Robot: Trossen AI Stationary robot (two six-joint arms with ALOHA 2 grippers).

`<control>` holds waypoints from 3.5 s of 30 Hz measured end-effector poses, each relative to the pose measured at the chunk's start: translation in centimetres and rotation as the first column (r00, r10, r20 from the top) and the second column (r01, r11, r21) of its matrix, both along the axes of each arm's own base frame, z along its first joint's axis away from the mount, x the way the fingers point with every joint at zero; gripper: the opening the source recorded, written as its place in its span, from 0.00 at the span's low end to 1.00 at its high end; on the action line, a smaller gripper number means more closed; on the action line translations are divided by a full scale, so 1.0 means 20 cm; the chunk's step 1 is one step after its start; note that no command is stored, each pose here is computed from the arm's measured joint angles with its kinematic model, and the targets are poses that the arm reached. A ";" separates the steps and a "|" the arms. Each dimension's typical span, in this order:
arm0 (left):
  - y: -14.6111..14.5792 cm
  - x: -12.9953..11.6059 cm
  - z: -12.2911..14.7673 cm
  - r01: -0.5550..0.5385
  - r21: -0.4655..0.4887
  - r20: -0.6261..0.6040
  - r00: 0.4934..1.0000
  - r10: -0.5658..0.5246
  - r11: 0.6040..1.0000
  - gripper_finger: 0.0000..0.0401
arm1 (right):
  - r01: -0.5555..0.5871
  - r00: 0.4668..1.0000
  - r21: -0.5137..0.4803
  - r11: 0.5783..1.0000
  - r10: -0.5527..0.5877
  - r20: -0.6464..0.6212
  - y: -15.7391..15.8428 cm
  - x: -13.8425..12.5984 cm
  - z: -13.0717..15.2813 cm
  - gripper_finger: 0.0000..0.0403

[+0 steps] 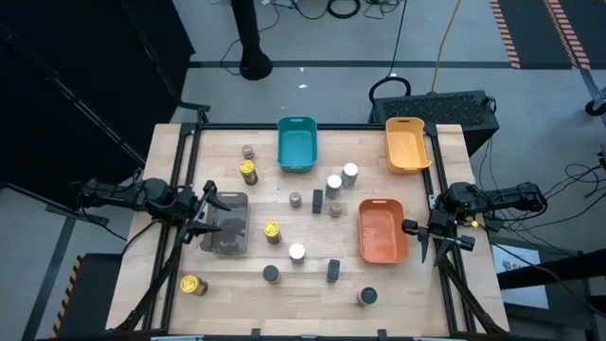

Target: Sort spices by type

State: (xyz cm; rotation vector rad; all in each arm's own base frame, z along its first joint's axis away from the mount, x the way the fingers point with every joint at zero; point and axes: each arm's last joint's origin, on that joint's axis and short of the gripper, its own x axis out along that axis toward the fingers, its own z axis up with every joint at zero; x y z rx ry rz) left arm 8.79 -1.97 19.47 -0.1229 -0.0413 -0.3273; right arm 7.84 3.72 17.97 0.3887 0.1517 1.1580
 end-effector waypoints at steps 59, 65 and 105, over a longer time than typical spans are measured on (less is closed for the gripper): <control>0.00 0.00 0.00 0.000 0.000 0.000 1.000 0.000 1.000 0.73 | 0.000 1.000 0.000 1.000 0.000 0.000 0.00 0.00 0.00 0.29; 0.00 0.00 0.00 0.000 0.000 0.000 1.000 0.000 1.000 0.73 | 0.000 1.000 0.000 1.000 0.000 0.000 0.00 0.00 0.00 0.29; 0.00 0.00 0.00 0.000 0.000 0.000 1.000 0.000 1.000 0.73 | 0.267 0.947 -0.093 0.959 -0.242 0.213 -0.02 0.03 -0.01 0.29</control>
